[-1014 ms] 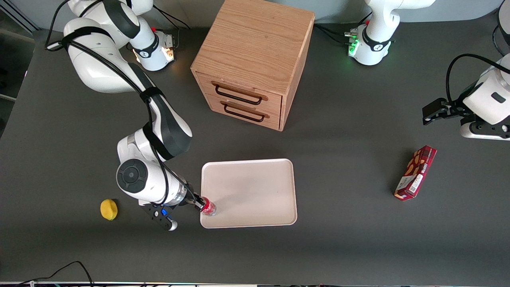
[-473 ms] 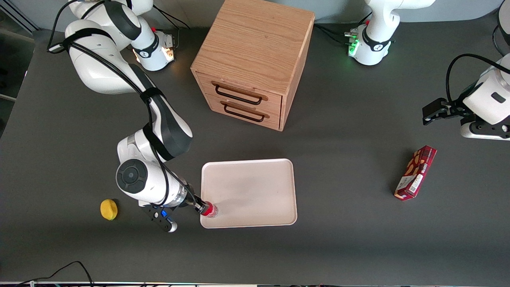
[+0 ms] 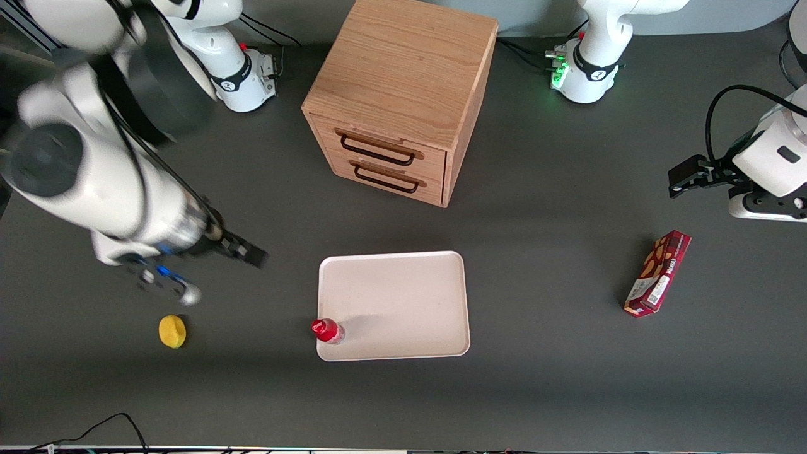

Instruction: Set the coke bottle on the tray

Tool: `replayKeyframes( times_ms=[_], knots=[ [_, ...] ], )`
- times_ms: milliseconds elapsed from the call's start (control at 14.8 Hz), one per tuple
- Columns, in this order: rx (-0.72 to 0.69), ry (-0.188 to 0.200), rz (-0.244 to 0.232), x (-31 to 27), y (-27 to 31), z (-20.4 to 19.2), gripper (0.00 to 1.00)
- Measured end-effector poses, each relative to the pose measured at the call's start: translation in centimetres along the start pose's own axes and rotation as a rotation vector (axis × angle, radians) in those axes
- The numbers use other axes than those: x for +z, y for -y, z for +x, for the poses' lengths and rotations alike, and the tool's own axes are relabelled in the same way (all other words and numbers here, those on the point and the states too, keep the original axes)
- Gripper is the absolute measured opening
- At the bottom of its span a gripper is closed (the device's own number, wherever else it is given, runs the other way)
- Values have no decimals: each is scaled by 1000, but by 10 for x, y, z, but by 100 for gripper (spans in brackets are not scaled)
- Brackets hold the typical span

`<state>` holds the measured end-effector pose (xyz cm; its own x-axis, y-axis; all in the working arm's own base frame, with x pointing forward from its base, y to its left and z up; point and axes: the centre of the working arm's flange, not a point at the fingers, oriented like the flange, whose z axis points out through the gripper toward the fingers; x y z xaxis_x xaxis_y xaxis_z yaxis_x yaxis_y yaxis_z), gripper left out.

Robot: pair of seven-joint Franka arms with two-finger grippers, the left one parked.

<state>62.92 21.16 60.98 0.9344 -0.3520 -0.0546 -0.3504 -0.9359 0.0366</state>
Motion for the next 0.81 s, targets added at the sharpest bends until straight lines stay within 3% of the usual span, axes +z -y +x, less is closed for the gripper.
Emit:
replayKeyframes(
  times_ms=[135, 270, 541, 811],
  knots=[
    [-92, -5, -26, -39, -47, -27, 100],
    [-136, 20, -29, -51, -107, -36, 100],
    [-155, 44, -2, -17, -228, -34, 100],
    [-171, 45, -3, 21, -243, -59, 100]
  ],
)
